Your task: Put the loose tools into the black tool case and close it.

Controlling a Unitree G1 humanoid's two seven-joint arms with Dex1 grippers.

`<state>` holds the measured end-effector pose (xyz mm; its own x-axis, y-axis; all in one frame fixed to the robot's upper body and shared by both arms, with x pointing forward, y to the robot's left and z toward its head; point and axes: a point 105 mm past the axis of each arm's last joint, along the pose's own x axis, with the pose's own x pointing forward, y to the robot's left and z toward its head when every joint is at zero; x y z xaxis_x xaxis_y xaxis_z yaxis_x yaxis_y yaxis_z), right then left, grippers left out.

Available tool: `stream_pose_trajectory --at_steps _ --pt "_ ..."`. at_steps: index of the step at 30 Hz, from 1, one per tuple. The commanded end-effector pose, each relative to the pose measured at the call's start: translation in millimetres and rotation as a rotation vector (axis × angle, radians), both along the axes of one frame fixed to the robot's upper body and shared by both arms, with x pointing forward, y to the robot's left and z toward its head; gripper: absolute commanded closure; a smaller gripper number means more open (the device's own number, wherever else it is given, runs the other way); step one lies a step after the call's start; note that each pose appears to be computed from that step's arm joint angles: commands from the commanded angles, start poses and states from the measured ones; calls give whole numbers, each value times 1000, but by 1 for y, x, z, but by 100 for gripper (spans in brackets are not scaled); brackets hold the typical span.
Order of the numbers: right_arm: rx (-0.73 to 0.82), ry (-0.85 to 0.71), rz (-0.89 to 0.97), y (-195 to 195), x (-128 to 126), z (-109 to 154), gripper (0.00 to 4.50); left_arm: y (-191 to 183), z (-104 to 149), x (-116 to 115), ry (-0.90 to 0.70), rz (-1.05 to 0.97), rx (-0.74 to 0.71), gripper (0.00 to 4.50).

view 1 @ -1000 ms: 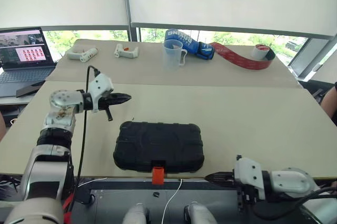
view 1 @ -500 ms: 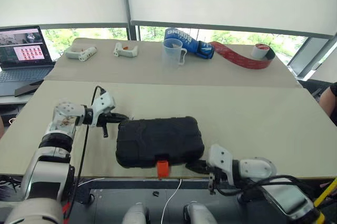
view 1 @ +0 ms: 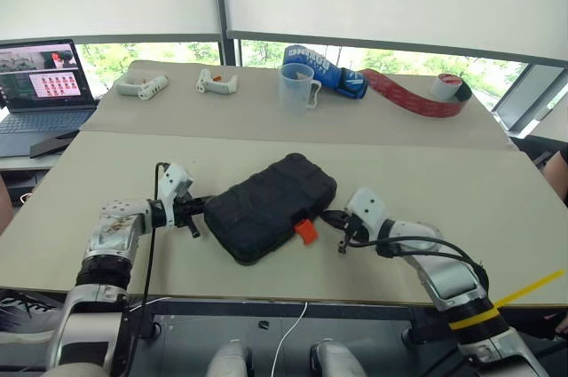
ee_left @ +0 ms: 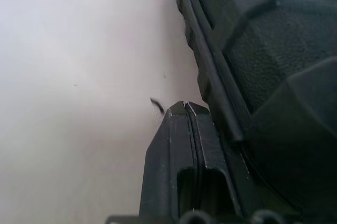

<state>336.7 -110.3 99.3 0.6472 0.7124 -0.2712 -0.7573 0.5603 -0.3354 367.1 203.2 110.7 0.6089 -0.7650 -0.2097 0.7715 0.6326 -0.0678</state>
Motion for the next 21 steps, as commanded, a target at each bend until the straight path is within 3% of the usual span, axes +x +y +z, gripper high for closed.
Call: stream_pose_trajectory --at_steps 1,4,7,11,15,21 --pt "14 -84 6 -11 1 24 450 5 58 5 -148 -11 -31 445" --pt "0 -63 6 -31 -13 24 450 -6 73 -7 -122 -182 102 445" --pt "-19 -35 -10 -46 -26 19 450 -13 62 -18 -88 -317 303 445" --pt "-17 11 0 -53 -47 13 450 -58 82 -21 -131 -420 128 445" --pt "3 82 57 -43 -74 5 450 -104 61 -21 -112 -487 195 445" --pt "36 89 46 -29 -80 1 450 -116 6 -10 -36 -386 426 445"
